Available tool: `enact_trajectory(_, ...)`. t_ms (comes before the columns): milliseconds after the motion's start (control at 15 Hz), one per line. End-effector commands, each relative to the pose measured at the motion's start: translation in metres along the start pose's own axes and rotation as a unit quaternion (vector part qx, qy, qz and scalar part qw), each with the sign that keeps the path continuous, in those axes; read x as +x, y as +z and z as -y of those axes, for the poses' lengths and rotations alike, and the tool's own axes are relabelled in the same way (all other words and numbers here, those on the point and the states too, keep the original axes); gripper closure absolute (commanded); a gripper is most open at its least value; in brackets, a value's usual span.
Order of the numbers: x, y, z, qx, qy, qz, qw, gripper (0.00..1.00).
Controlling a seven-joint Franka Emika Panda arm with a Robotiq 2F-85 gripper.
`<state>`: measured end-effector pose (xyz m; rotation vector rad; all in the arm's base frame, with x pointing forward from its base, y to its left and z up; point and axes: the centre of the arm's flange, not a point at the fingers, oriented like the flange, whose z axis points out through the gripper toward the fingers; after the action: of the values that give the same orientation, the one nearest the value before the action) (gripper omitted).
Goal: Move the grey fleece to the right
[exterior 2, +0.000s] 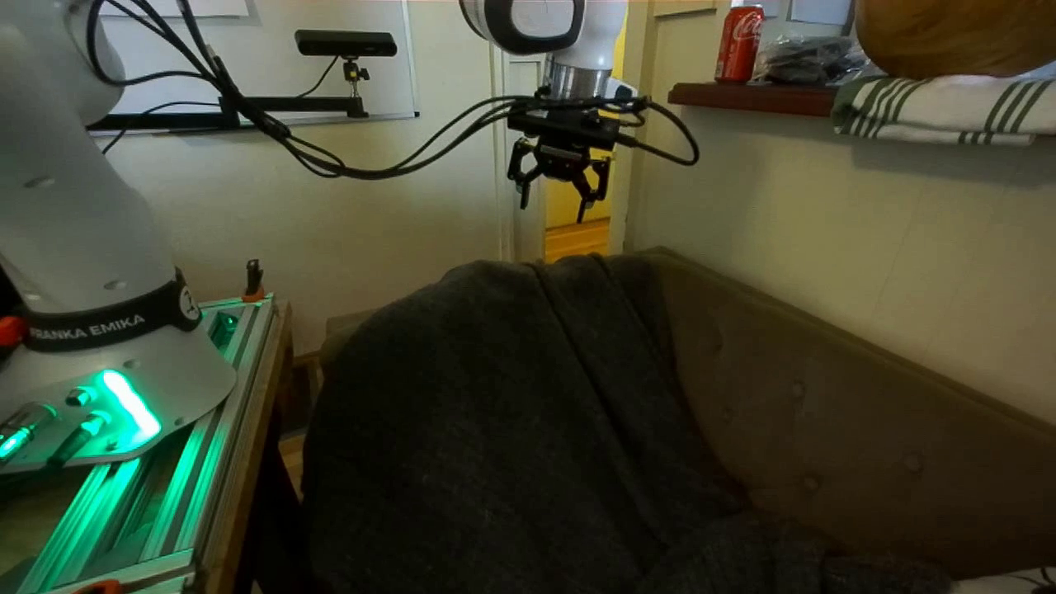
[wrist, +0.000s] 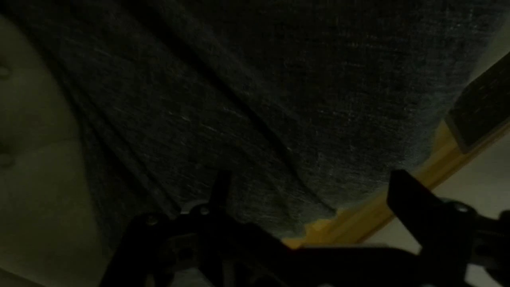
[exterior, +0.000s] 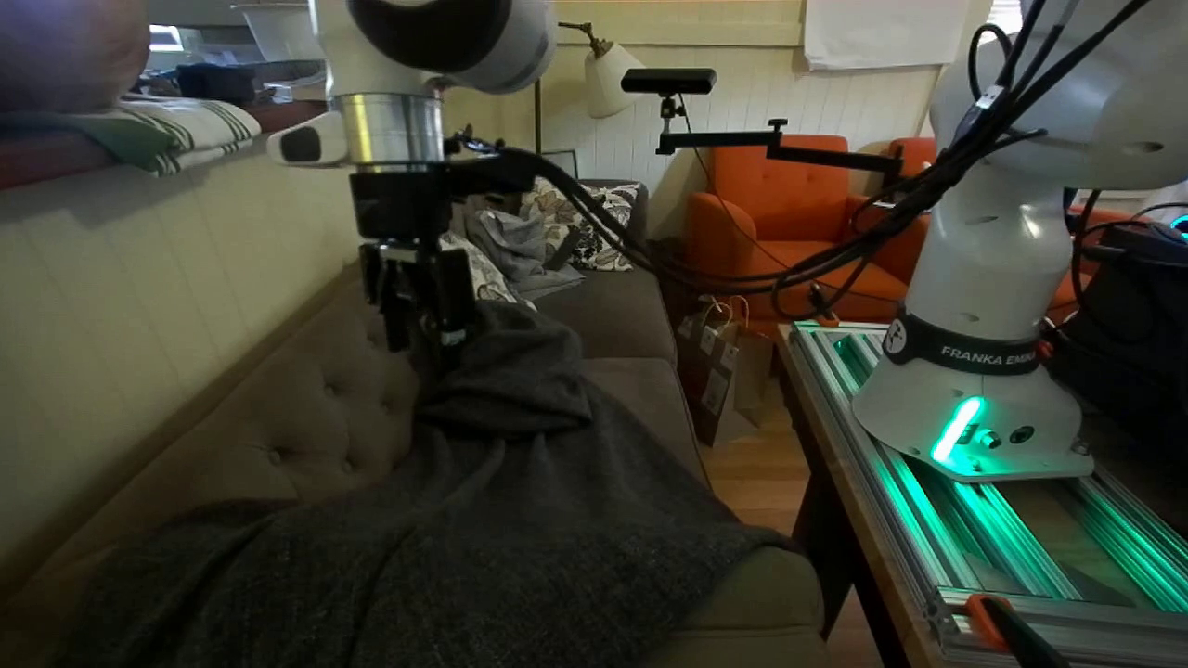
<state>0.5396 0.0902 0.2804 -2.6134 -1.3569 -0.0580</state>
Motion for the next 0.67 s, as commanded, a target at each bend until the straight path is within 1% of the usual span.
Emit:
enact_trajectory(0, 0.065, 0.050, -0.009, 0.029, -0.098, 0.003, 0.9947, 0.00)
enact_trajectory(133, 0.094, 0.077, -0.011, 0.037, -0.153, 0.005, 0.9875, 0.00)
enact_trajectory(267, 0.113, 0.105, -0.020, 0.039, -0.207, 0.008, 0.9775, 0.00)
enact_trajectory(467, 0.135, 0.143, -0.033, 0.047, -0.284, 0.008, 0.9576, 0.00)
enact_trajectory(600, 0.146, 0.168, -0.037, 0.056, -0.321, 0.001, 0.9455, 0.00)
